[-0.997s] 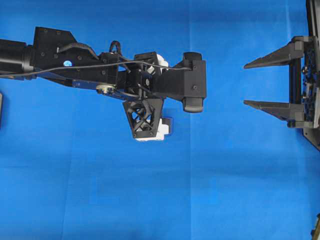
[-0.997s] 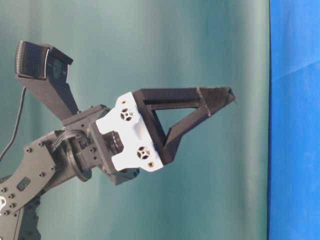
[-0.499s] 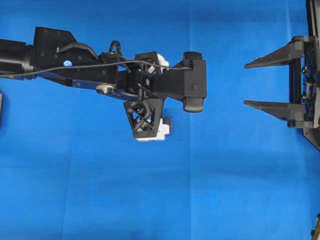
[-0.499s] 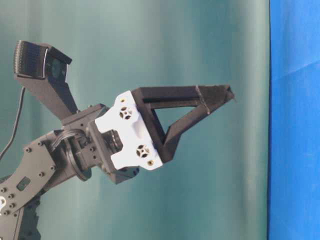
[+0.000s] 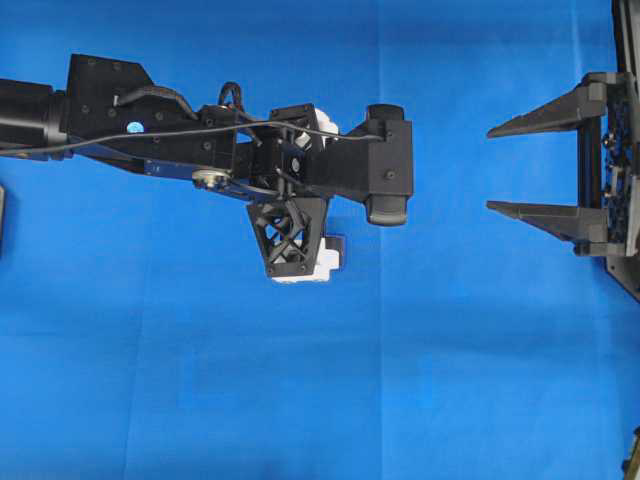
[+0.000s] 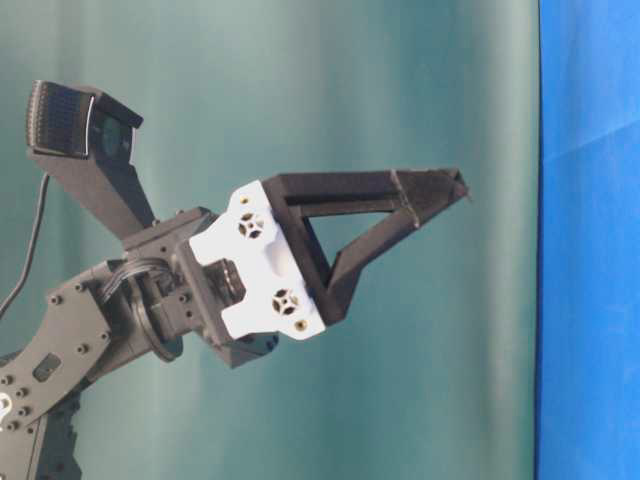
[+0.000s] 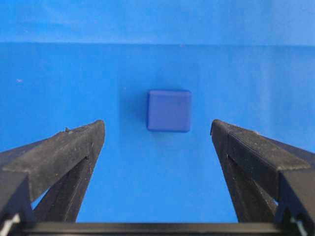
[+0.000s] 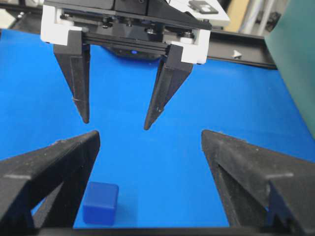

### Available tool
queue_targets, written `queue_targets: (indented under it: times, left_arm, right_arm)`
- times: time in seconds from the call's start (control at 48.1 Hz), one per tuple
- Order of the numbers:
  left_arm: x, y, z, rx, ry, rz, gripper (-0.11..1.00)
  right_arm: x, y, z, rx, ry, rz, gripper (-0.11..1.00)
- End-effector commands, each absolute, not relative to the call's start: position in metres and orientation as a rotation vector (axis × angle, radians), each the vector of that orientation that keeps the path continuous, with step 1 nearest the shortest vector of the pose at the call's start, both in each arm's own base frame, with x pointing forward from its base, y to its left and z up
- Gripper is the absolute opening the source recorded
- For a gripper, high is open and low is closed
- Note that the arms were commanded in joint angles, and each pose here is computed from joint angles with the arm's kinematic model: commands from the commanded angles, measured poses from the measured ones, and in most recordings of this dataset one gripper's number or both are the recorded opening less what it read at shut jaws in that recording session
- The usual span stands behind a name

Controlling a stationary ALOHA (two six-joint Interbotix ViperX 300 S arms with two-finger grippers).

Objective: Handover the blue block to the right arm after grasping it with the left arm, then place it in the designated position.
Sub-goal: 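Close the left gripper on the blue cube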

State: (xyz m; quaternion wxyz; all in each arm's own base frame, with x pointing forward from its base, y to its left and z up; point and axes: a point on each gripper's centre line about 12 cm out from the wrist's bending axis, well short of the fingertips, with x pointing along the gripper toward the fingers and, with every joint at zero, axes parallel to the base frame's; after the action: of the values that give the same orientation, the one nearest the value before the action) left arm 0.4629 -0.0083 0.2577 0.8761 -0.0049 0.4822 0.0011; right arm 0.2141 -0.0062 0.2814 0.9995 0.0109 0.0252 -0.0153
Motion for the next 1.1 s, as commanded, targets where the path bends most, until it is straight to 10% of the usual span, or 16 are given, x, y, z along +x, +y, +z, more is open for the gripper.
queue_targets:
  times: [0.0, 0.499, 1.08]
  left_arm:
    - [0.465, -0.01, 0.275, -0.007, 0.959, -0.002, 0.9]
    - [0.466, -0.011, 0.269, -0.008, 0.951, -0.003, 0.9]
    - [0.471, -0.017, 0.169, -0.001, 0.927, -0.018, 0.9]
  right_arm:
    - [0.217, -0.007, 0.292, 0.023, 0.026, -0.033, 0.97]
    - [0.218, -0.007, 0.291, 0.023, 0.027, -0.034, 0.97]
    - [0.223, -0.011, 0.28, 0.024, 0.068, -0.05, 0.97]
